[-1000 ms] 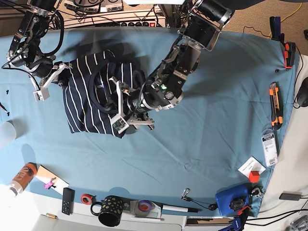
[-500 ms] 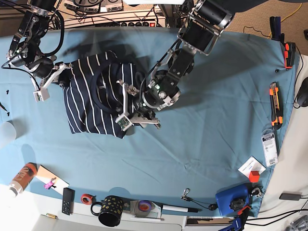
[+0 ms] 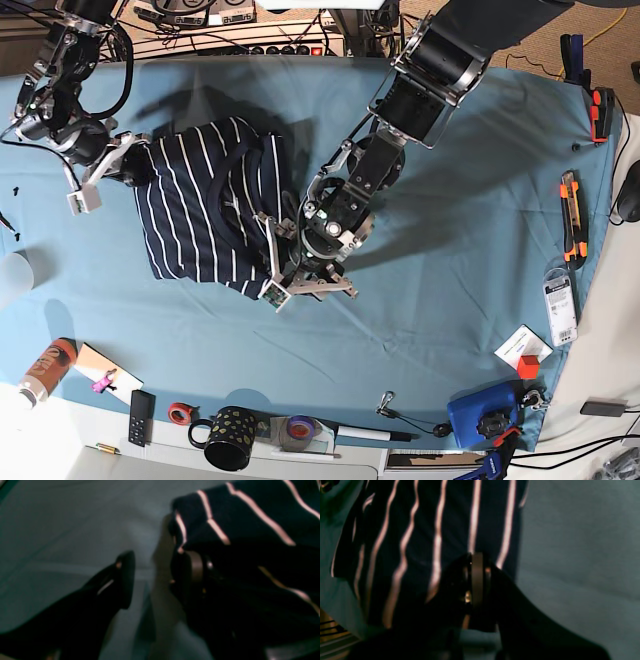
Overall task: Layout the t-shirt on the table in an organized manner, then fold the t-shirt properly
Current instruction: 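Press and tuck the stack edges with both grippers to square it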
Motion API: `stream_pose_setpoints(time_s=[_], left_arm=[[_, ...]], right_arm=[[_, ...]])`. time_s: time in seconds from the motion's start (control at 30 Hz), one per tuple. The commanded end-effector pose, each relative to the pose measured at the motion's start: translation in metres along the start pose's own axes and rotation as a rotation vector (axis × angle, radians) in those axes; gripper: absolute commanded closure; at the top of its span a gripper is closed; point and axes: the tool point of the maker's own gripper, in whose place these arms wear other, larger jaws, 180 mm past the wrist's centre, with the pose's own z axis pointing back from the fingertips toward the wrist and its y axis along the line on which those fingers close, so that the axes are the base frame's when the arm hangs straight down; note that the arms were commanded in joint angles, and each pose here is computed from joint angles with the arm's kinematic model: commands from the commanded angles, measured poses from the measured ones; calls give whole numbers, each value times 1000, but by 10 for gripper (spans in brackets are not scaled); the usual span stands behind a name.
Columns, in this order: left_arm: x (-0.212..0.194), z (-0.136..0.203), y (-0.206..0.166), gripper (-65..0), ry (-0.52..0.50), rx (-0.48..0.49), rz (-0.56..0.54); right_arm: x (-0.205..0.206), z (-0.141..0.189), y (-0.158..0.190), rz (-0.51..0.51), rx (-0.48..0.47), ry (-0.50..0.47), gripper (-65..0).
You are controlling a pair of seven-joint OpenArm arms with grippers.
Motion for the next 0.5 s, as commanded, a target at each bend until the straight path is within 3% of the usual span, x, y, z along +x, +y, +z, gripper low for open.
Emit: stream_pose_setpoints(time_s=[0.0, 0.2, 0.33, 0.47], left_arm=[[28, 2, 13, -279, -66, 58, -4], [27, 1, 3, -279, -56, 6, -3], [17, 3, -6, -279, 21, -32, 42], [37, 15, -8, -279, -11, -59, 66]], right_arm=[[17, 9, -6, 15, -15, -57, 0], [31, 26, -17, -36, -27, -148, 0], [44, 27, -17, -36, -18, -189, 0], [63, 27, -17, -23, -17, -233, 0]])
